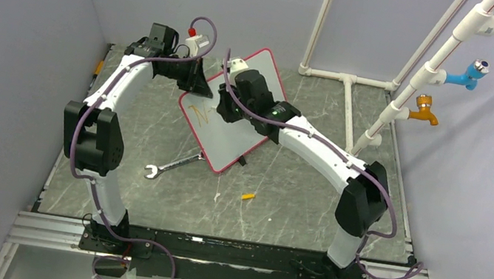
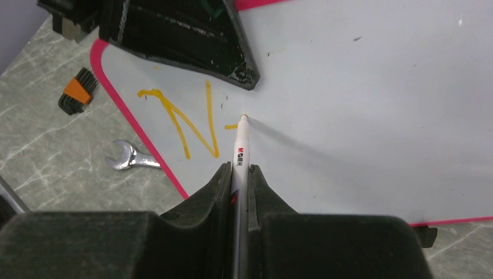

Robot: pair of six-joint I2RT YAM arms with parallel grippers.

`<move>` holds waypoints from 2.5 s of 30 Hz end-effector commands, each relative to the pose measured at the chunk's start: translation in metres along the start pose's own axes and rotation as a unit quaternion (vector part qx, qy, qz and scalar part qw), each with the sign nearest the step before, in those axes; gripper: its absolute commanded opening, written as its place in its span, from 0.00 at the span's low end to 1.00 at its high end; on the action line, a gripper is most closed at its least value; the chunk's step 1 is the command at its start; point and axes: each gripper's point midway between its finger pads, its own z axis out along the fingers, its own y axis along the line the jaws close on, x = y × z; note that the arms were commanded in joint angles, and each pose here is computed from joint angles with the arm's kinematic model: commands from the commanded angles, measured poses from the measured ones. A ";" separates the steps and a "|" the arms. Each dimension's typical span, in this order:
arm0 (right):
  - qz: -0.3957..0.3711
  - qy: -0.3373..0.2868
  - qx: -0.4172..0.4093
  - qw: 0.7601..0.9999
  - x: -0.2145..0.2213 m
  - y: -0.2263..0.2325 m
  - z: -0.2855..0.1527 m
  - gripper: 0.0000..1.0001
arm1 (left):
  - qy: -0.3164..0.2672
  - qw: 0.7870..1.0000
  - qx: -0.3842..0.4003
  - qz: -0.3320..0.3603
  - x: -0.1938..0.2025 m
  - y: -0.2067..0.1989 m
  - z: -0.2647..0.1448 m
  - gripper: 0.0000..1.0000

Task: Write a sentence on the whiteboard

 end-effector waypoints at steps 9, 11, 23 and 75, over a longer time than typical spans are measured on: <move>0.006 -0.036 -0.018 0.999 -0.032 0.009 0.005 0.00 | -0.022 0.997 0.020 0.069 -0.012 -0.023 -0.006 0.00; 0.007 -0.030 -0.030 0.999 -0.027 0.015 0.004 0.00 | -0.023 0.997 0.020 0.069 -0.012 -0.023 -0.006 0.00; 0.019 0.004 -0.046 0.999 0.011 0.029 0.005 0.00 | -0.025 0.997 0.015 0.069 -0.012 -0.023 -0.007 0.00; 0.016 -0.078 0.016 0.997 -0.047 -0.001 -0.025 0.00 | -0.027 0.997 0.014 0.076 -0.008 -0.029 -0.010 0.00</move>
